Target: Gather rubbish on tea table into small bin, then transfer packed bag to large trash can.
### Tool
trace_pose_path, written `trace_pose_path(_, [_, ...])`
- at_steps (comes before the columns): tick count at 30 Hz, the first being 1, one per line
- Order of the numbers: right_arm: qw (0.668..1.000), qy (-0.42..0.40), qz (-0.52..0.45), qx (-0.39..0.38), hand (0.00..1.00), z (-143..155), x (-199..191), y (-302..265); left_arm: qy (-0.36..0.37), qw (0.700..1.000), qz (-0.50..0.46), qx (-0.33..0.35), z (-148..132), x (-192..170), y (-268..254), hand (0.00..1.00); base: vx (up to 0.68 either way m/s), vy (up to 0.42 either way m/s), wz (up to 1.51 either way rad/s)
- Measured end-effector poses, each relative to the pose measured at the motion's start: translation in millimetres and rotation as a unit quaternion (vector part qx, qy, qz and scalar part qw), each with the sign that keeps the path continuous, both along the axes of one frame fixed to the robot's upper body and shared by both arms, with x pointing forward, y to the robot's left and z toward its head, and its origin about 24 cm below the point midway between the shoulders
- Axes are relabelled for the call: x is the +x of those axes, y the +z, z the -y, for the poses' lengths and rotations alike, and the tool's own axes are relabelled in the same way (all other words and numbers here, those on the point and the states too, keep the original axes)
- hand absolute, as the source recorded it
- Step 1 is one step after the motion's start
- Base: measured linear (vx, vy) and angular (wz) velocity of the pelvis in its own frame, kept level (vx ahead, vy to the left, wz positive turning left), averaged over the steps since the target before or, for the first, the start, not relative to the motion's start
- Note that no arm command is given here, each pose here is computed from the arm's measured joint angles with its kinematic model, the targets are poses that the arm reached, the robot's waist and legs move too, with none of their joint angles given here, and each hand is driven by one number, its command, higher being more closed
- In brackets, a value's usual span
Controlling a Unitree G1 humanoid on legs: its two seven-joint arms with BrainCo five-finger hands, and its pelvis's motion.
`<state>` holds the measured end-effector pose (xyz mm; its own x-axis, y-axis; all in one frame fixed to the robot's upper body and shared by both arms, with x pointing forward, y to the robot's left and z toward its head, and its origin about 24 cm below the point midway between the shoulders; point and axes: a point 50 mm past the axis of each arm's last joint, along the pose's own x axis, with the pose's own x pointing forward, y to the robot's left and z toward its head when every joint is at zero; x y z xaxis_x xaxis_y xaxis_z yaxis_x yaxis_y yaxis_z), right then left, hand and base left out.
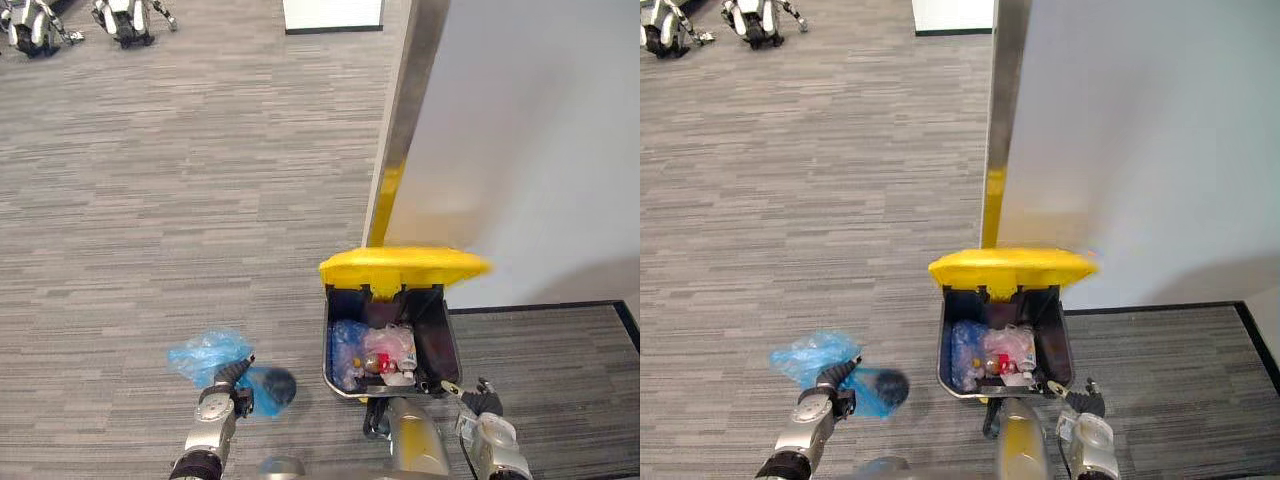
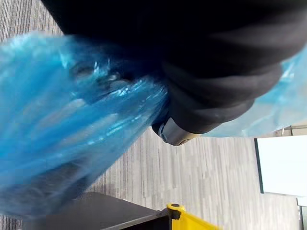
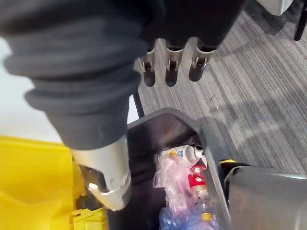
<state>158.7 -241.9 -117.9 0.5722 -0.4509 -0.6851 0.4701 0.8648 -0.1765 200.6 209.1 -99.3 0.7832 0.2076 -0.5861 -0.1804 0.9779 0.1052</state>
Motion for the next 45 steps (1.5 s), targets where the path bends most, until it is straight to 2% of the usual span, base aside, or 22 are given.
trace_pose_path(5, [0.999, 0.032, 0.004, 0.0, 0.0, -10, 8, 1, -0.006, 1.0, 0.009, -0.006, 6, 5, 2, 1.0, 0.02, -0.022, 0.03])
trace_pose_path(9, [0.996, 0.087, 0.014, -0.004, 0.0, -28, 20, 5, -0.041, 0.998, 0.039, -0.004, 17, 16, 13, 1.0, -0.1, -0.038, 0.32])
trace_pose_path(12, [0.987, 0.14, 0.078, -0.023, 0.0, -43, 47, 28, -0.058, 0.996, 0.063, -0.004, 22, 23, 22, 1.0, -0.13, -0.058, 0.29])
trace_pose_path(17, [0.948, 0.224, 0.218, -0.053, 0.0, -77, 107, 87, -0.069, 0.992, 0.105, 0.001, 26, 32, 39, 1.0, -0.15, -0.108, -0.01])
trace_pose_path(22, [0.916, 0.269, 0.287, -0.078, 0.0, -93, 139, 127, -0.066, 0.985, 0.159, -0.009, 32, 46, 60, 1.0, -0.06, -0.116, 0.12])
trace_pose_path(29, [0.861, 0.285, 0.392, -0.157, 0.0, -89, 189, 212, -0.08, 0.968, 0.239, -0.01, 34, 66, 94, 1.0, 0.0, -0.094, 0.02])
trace_pose_path(35, [0.838, 0.274, 0.429, -0.197, 0.0, -74, 209, 257, -0.109, 0.95, 0.291, -0.022, 46, 79, 118, 1.0, 0.01, -0.047, -0.04])
trace_pose_path(45, [0.847, 0.26, 0.411, -0.215, 0.0, -59, 233, 280, -0.166, 0.931, 0.324, -0.03, 57, 81, 136, 1.0, -0.01, -0.015, 0.01])
